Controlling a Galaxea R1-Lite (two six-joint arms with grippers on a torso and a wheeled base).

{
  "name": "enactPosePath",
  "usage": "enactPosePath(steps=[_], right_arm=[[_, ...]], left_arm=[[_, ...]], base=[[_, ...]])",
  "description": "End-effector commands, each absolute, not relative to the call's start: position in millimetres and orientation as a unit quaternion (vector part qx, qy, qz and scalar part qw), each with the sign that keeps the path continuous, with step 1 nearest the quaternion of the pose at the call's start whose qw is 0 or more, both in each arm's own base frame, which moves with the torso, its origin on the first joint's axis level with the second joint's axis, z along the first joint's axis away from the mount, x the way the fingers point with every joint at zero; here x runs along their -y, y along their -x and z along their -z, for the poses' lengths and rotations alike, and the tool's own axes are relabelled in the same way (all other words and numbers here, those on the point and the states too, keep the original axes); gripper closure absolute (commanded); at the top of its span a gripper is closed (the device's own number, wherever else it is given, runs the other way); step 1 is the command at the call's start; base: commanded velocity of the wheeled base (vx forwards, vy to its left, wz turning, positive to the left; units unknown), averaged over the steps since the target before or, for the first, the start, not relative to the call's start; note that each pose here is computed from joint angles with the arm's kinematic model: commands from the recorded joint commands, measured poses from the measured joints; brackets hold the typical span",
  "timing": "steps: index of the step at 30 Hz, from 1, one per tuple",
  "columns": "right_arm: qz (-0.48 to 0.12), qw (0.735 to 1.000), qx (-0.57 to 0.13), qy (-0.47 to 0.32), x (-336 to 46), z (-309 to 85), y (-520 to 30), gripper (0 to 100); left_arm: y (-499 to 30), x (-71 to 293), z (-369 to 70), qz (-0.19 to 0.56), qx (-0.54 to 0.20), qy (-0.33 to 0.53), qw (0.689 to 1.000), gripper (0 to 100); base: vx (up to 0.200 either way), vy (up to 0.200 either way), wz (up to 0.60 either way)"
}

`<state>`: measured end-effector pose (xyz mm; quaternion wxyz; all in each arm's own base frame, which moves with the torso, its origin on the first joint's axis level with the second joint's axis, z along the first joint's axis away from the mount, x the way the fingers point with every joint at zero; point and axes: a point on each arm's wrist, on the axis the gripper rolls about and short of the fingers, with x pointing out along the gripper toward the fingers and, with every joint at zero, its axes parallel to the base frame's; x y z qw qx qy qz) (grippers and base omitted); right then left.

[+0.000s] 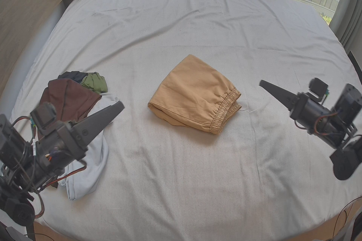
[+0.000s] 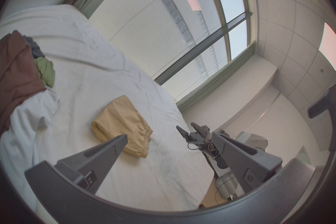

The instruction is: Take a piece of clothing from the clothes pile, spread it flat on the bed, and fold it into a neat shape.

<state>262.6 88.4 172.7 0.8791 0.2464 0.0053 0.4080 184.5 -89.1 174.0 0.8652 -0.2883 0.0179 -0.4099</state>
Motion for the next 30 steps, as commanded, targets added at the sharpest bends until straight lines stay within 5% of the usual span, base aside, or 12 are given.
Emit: enactPosePath(steps=[1, 13, 22, 30], right_arm=[[-0.401, 0.888, 0.06, -0.218, -52, -196, -162, 0], [-0.331, 0.913, 0.132, -0.196, -15, -200, -57, 0], [-0.339, 0.913, 0.106, -0.2, -11, -170, 5, 0], [-0.315, 0.929, 0.111, -0.159, -10, -141, 29, 0]], left_arm=[[-128, 66, -179, 0.428, 0.012, 0.286, 0.857, 0], [-87, 50, -181, 0.451, 0.019, 0.308, 0.837, 0], [-50, 26, -175, 0.406, 0.036, 0.3, 0.863, 0], [-18, 16, -163, 0.394, 0.046, 0.292, 0.87, 0]], base=[[0.0, 0.0, 0.0], [-0.05, -0.05, 0.0], [-0.2, -0.2, 0.0], [0.0, 0.0, 0.0]])
